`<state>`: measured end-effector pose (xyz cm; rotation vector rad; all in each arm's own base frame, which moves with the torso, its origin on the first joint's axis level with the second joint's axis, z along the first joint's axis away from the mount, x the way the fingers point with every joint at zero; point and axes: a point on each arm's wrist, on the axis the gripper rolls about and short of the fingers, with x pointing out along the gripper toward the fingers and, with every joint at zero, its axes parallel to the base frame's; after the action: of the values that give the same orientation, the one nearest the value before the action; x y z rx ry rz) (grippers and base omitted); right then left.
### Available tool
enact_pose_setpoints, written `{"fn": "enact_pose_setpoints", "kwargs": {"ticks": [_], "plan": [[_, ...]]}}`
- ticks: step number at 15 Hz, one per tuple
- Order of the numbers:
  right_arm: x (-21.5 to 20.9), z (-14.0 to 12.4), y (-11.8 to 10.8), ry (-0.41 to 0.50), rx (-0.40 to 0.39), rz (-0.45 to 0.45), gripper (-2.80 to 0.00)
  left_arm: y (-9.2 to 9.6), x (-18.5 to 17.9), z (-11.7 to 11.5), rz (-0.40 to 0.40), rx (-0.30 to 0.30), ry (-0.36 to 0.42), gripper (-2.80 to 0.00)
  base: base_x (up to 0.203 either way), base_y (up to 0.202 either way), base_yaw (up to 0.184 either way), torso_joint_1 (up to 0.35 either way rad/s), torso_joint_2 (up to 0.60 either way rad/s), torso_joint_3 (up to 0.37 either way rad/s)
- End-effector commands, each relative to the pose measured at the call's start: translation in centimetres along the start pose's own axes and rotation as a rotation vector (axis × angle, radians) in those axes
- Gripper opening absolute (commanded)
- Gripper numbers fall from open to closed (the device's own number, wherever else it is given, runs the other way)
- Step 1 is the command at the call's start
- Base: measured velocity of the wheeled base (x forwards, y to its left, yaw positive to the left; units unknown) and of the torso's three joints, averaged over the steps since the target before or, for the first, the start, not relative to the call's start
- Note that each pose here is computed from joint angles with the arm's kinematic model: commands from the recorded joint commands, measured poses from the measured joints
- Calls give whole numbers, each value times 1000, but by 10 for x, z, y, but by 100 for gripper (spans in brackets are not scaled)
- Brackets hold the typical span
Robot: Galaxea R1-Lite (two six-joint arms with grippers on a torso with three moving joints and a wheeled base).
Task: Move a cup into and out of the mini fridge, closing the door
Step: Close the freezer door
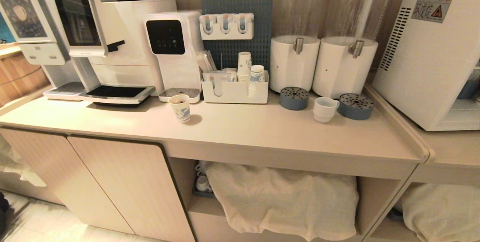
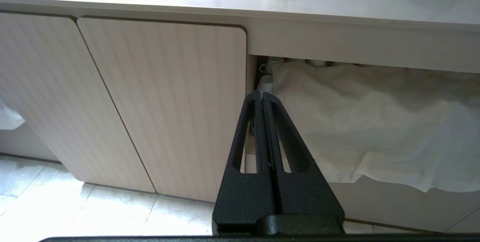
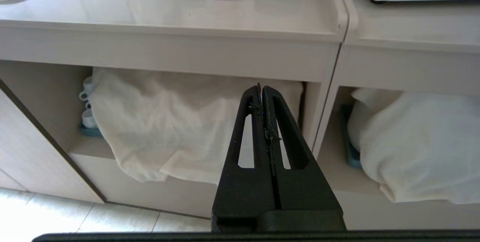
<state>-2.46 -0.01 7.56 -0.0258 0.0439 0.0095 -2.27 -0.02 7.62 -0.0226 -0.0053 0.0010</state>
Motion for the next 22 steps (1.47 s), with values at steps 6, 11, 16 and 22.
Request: {"fn": "enact_pose_setpoints", "kwargs": {"ticks": [6, 11, 16, 22], "plan": [[0, 0, 0, 2, 0, -1, -280, 0, 0, 0, 0, 1, -1, -280, 1, -113, -2, 2, 1, 2], [0, 0, 0, 2, -2, -1, -280, 0, 0, 0, -1, 1, -1, -280, 0, -201, -10, 2, 3, 2], [0, 0, 0, 4, -2, 0, -280, 0, 0, 0, -1, 1, -1, -280, 0, -190, -10, 4, 5, 1], [0, 0, 0, 4, -2, 0, -280, 0, 0, 0, 0, 0, -1, -280, 0, -196, -9, 0, 2, 2]]}}
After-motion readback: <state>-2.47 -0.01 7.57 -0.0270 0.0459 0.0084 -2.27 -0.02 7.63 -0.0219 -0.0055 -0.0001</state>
